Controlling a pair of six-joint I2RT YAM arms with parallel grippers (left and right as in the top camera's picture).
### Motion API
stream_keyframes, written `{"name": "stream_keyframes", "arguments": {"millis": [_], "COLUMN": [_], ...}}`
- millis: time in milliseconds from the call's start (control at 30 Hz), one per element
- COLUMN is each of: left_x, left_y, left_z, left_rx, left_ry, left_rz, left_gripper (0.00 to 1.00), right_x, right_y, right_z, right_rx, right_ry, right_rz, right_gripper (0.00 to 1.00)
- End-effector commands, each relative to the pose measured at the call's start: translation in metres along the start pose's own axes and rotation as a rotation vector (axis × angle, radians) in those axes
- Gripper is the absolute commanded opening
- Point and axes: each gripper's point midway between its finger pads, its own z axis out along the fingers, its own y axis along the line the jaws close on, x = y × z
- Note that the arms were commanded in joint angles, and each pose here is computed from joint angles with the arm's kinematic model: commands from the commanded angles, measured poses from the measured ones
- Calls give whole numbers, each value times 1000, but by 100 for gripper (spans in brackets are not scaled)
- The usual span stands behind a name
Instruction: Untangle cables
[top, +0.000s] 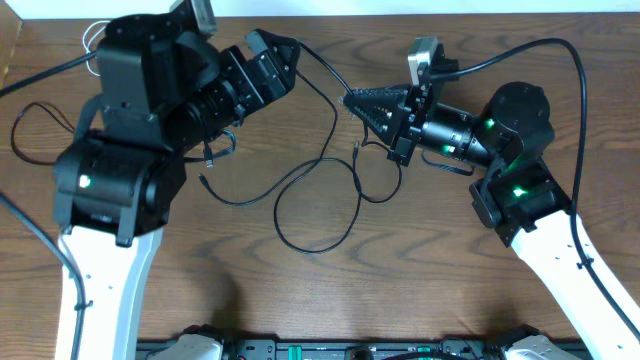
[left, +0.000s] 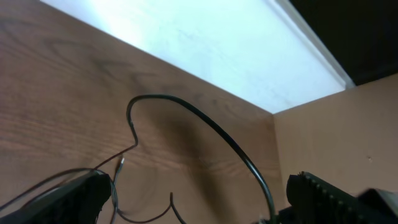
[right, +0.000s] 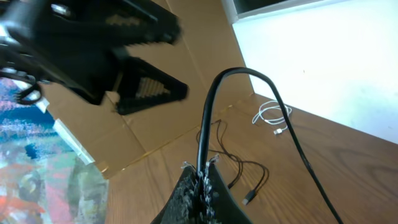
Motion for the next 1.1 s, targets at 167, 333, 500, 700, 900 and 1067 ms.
{"name": "stream_keyframes", "arguments": {"millis": [167,333,500,700,900,1067], "left_x": [5,-1,-7,13,15,14], "left_y": [-5,16,25,-1,-4,-2], "left_z": [20,38,40,34,33,35], "left_rx": [38,-23,-18,89,91,79], "left_ry": [80,90,119,291,311,313], "left_rz": [-128,-356,-579,-676,-735,-789], "left_gripper": [93,85,85,97,100,81], "right_x": [-29,-37,-30,-33,-43,-49], "right_y": [25,29,22,24,31,35], "right_z": [-16,-23,-24,-24,-25,-26], "right_rx": [-30,-25,-3,-8,-34,-48], "right_ry": [-77,-98,-73,-82,-121,-141], "right_rz": [-70,-90,-51,-61,-41,-32], "right_gripper": [1,1,1,1,1,1]}}
